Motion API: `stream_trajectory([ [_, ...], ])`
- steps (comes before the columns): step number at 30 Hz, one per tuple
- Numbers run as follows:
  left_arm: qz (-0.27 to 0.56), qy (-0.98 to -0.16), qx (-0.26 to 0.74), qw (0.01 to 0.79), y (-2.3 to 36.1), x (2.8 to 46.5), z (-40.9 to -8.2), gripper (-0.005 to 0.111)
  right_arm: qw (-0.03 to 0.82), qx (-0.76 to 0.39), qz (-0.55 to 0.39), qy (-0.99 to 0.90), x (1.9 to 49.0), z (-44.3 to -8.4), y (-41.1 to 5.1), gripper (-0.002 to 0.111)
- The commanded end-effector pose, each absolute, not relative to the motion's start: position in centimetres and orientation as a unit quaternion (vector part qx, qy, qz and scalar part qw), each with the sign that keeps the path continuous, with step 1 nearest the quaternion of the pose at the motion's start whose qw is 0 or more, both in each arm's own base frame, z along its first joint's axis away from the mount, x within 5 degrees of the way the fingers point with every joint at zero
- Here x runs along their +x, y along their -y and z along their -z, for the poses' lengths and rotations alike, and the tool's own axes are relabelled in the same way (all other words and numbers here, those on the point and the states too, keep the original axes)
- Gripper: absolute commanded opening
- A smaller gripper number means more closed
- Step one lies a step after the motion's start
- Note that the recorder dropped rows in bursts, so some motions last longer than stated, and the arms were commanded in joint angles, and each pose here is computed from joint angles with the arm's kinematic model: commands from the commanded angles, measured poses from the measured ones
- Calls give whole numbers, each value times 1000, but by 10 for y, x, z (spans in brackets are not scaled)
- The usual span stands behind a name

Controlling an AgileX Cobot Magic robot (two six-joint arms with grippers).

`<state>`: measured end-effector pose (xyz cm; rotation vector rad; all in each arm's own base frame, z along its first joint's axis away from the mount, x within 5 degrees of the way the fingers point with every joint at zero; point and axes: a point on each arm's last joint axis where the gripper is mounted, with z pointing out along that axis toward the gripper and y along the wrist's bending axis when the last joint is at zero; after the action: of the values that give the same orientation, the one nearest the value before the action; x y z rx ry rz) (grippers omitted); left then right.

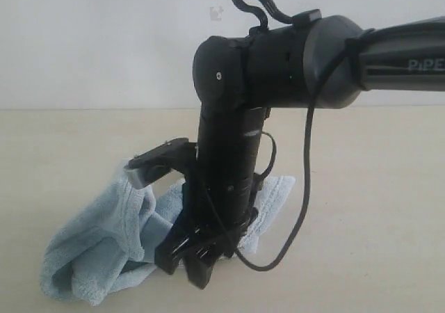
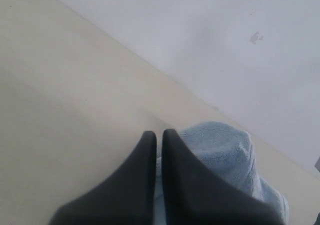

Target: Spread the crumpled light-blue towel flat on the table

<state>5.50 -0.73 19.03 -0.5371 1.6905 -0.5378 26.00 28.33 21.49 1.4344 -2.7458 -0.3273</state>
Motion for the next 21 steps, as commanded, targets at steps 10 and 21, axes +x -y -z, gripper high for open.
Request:
stream_trajectory([
  [10,240,-743,-226,583,10,54,-187,4,-243,296,187,905,305,-217,-314,46],
  [21,244,-742,-229,581,10,54,-187,4,-255,335,267,867,297,-173,-356,1],
])
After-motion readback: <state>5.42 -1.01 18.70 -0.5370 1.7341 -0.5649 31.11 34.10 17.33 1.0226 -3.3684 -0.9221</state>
